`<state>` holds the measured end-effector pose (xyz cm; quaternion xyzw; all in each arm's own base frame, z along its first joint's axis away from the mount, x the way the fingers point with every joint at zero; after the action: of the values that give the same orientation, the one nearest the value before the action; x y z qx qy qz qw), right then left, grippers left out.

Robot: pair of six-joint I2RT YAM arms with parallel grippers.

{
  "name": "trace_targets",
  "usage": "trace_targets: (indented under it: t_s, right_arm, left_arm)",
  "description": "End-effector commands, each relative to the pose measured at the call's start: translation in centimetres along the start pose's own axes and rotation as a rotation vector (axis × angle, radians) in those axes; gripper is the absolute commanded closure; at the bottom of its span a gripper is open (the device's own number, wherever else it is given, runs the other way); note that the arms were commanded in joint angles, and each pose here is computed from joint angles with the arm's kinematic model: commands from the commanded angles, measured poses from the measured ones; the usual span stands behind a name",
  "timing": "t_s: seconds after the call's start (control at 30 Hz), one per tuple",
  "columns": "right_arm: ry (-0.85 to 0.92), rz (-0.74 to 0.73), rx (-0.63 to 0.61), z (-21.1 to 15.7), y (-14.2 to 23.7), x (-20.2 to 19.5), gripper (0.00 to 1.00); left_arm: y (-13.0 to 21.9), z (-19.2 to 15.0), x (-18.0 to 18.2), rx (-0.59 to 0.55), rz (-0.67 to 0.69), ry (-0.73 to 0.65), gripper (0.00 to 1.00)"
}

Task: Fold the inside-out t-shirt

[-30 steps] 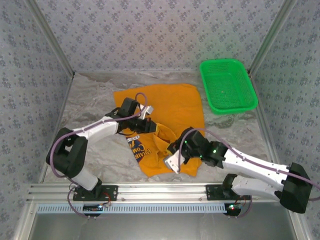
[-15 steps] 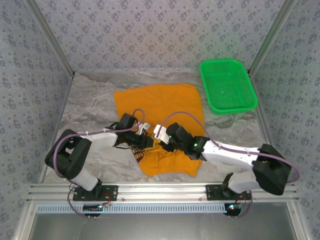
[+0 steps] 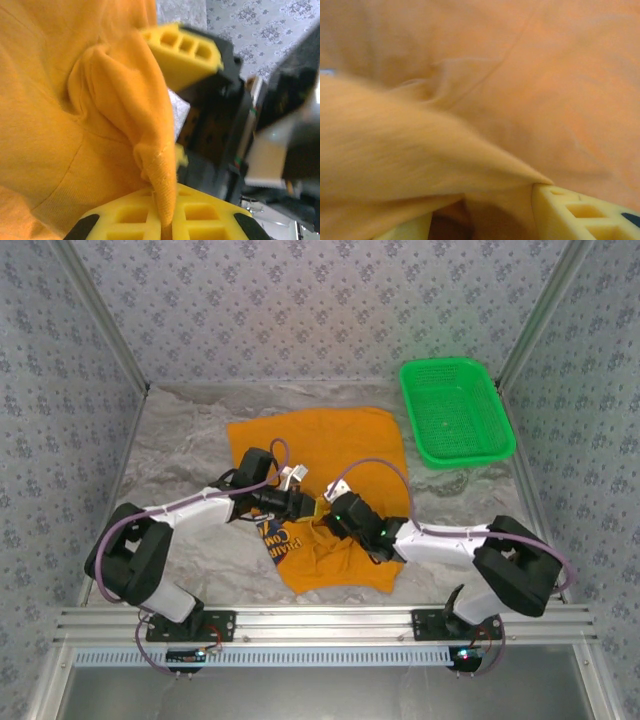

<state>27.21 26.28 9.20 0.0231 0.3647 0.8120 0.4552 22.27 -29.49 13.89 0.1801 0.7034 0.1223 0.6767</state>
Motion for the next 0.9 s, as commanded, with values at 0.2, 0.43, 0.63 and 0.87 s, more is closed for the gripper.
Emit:
trace_targets:
  t_s: [0.2,0.43,0.63,0.87]
  right_arm:
    - [-0.251,-0.194,0.044,1.2,-1.7,-2.6,0.60]
    - [-0.180,0.255,-0.107,6.1,1.9,1.6,0.91]
    - [0.198,1.049,-0.334,6.6,11.3,7.6,0.92]
    - [0.326,1.194,-0.434,5.0,10.7,8.5,0.81]
  left_arm:
    - [1.5,-0.1,-4.3,-0.036,-0.053,-0.090,0.90]
    - [1.8,1.3,-1.7,-0.110,0.065,-0.091,0.91]
    - [3.1,3.7,3.1,-0.197,0.226,-0.068,0.91]
    - [-1.5,3.5,6.0,-0.087,0.223,-0.101,0.89]
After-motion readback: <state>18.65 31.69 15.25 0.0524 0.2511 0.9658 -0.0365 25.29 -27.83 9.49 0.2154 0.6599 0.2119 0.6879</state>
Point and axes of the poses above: each hand's point on the last joint's axis, 136 mm out from that joint toward the fingers, its own y axis back along the fingers, its own x axis along the line the jaws close on, z = x × y, the point moved 1 cm from there along y, back along the fingers, and after that the axes turned 11 degrees about y, right-handed, at the moved point
